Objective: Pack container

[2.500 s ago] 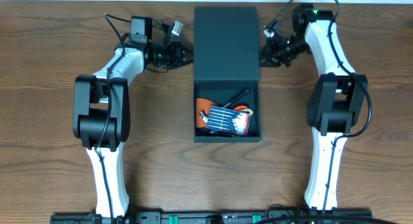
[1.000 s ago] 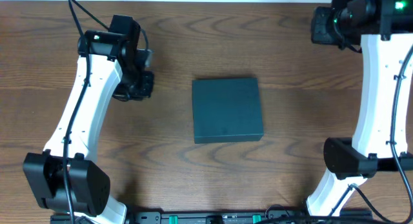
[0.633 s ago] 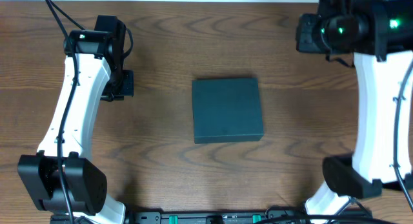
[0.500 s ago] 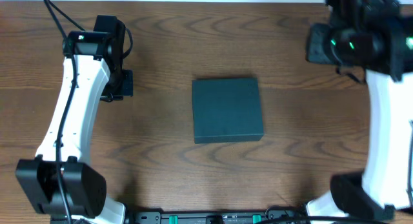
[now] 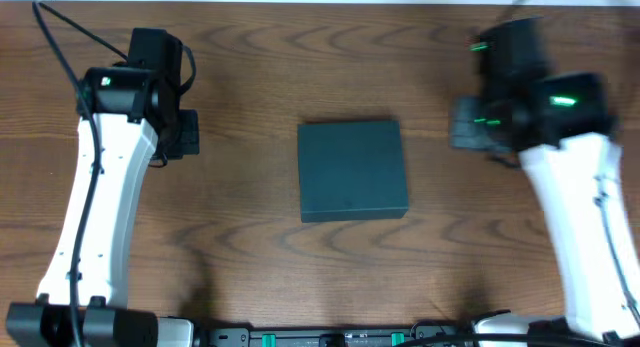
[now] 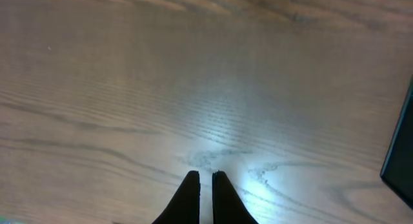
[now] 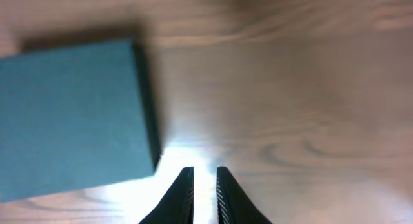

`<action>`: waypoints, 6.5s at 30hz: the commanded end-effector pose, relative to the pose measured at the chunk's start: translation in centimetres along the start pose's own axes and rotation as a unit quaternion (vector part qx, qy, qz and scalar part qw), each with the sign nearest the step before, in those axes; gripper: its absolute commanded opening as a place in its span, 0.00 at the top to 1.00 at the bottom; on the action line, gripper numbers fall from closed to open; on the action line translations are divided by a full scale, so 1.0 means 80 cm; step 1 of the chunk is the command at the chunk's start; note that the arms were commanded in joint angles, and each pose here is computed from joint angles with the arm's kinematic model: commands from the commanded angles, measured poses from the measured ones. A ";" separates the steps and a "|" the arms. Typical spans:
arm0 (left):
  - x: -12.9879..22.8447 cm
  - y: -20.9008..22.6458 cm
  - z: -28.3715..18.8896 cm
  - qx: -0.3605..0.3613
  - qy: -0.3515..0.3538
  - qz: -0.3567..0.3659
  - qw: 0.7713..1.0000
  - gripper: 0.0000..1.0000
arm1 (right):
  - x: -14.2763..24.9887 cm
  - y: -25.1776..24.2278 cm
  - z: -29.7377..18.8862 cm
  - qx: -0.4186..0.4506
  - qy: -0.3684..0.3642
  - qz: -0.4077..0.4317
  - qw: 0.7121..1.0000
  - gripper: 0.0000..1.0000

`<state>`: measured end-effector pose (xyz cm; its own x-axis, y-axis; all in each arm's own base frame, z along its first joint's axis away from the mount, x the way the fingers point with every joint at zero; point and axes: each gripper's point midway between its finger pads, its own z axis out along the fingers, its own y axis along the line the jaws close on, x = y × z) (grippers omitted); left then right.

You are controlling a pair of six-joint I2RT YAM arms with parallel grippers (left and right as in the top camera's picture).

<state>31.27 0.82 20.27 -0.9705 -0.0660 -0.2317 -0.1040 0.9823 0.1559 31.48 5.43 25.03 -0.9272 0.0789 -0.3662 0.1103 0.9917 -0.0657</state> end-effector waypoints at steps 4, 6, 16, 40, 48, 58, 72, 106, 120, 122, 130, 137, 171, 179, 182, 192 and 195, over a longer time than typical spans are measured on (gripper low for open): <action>0.006 0.002 0.003 -0.003 -0.010 -0.008 1.000 0.93 | 0.028 0.082 0.077 -0.049 0.035 -0.053 0.997 0.99; 0.007 0.000 0.006 0.002 -0.008 -0.008 1.000 0.93 | 0.043 0.101 0.103 -0.054 0.059 -0.069 0.994 0.99; 0.003 -0.002 0.007 0.006 -0.014 -0.009 1.000 0.94 | 0.087 0.154 0.198 -0.024 0.138 -0.133 0.981 0.99; -0.039 0.002 0.006 0.013 -0.079 0.004 0.997 0.28 | -0.021 -0.015 0.210 0.048 0.121 0.002 0.992 0.41; 0.005 -0.001 -0.013 0.020 -0.067 0.005 0.998 0.20 | -0.006 -0.106 0.174 0.055 0.135 0.107 0.984 0.36; 0.105 0.001 -0.080 0.063 -0.255 0.017 0.965 0.19 | 0.055 -0.080 0.060 0.045 -0.086 0.130 0.987 0.35; 0.170 0.015 -0.075 0.063 -0.378 0.040 0.923 0.01 | 0.155 -0.076 0.070 0.007 -0.279 0.079 0.957 0.01; 0.174 0.014 -0.068 0.062 -0.363 0.044 0.929 0.01 | 0.136 -0.059 0.081 -0.011 -0.324 0.038 0.945 0.01; 0.174 0.014 -0.068 0.062 -0.363 0.044 0.929 0.01 | 0.109 -0.048 0.102 -0.044 -0.420 -0.033 0.906 0.01; 0.174 0.014 -0.068 0.062 -0.363 0.044 0.929 0.01 | 0.108 -0.053 0.095 -0.035 -0.434 -0.053 0.899 0.01; 0.174 0.014 -0.068 0.062 -0.363 0.044 0.929 0.02 | 0.123 -0.054 0.094 -0.044 -0.484 -0.060 0.872 0.01; 0.174 0.014 -0.068 0.062 -0.363 0.044 0.929 0.01 | 0.124 -0.048 0.083 -0.060 -0.518 -0.061 0.851 0.01; 0.174 0.014 -0.068 0.062 -0.363 0.044 0.929 0.01 | 0.123 -0.048 0.082 -0.093 -0.515 -0.011 0.852 0.01; 0.174 0.014 -0.068 0.062 -0.363 0.044 0.929 0.01 | 0.123 -0.048 0.082 -0.093 -0.515 -0.011 0.852 0.01; 0.174 0.014 -0.068 0.062 -0.363 0.044 0.929 0.01 | 0.123 -0.048 0.082 -0.093 -0.515 -0.011 0.852 0.01; 0.120 -0.016 -0.050 0.080 -0.441 0.071 0.891 0.01 | 0.123 -0.048 0.082 -0.093 -0.515 -0.011 0.852 0.01; 0.083 -0.027 -0.043 0.071 -0.513 0.076 0.852 0.02 | 0.123 -0.048 0.082 -0.093 -0.515 -0.011 0.852 0.01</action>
<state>23.10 -1.85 23.64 -0.2954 0.1097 -0.9491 0.0706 0.9932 0.0928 24.24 1.86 15.70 -0.1130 0.0044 -0.9936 -0.0532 0.9985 0.0104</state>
